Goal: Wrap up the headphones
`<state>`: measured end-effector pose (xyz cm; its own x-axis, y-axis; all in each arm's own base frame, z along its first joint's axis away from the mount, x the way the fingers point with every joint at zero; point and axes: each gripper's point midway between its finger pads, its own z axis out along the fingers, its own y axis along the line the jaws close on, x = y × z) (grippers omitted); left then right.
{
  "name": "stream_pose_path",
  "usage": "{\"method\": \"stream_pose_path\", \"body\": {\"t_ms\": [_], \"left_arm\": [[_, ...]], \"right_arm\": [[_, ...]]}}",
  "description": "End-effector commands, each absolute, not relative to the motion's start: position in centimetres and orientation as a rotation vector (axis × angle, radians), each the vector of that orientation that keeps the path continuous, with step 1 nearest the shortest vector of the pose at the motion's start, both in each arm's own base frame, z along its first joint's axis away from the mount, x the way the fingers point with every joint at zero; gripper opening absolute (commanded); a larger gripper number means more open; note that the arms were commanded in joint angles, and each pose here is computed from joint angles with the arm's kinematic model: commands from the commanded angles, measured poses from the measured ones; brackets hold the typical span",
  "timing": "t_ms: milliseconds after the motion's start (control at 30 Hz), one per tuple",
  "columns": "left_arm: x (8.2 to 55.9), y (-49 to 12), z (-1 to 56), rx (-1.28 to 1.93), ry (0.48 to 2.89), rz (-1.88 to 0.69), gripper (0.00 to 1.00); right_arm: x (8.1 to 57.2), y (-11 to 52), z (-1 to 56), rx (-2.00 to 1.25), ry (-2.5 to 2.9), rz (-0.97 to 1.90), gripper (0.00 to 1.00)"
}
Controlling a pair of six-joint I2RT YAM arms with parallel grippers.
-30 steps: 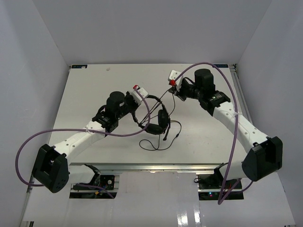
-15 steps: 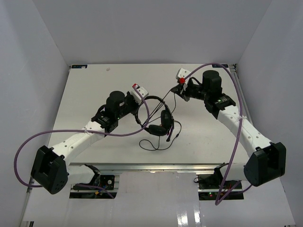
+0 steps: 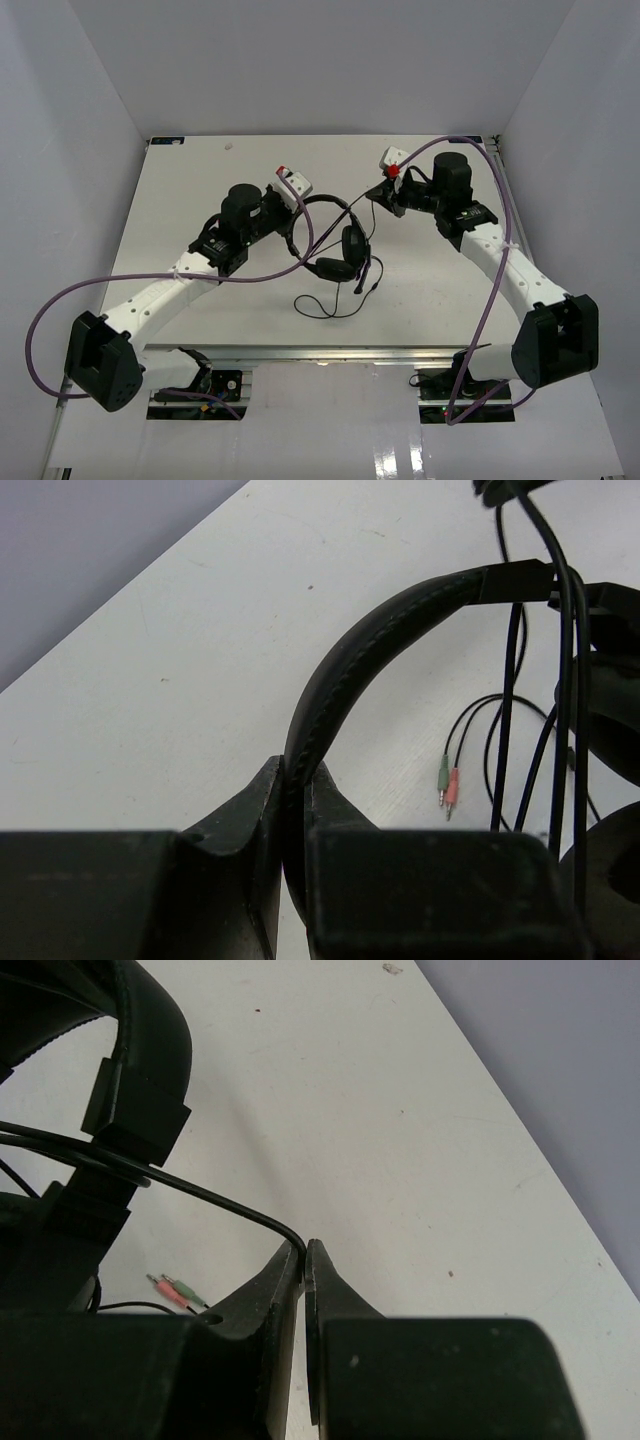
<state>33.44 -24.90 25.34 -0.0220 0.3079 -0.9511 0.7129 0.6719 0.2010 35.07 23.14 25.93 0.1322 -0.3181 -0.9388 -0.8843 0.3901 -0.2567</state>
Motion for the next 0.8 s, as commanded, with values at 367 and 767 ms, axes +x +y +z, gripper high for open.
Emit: {"method": "stream_pose_path", "body": {"t_ms": [367,767], "left_arm": [[29.7,-27.2,42.7,0.66,1.335,-0.765,0.0],[34.1,-23.8,50.0,0.204,1.299,-0.701,0.0]], "right_arm": [[32.1,27.9,28.0,-1.067,1.259,1.17,0.57],[25.7,31.5,23.8,-0.967,1.292,1.526,0.58]]}}
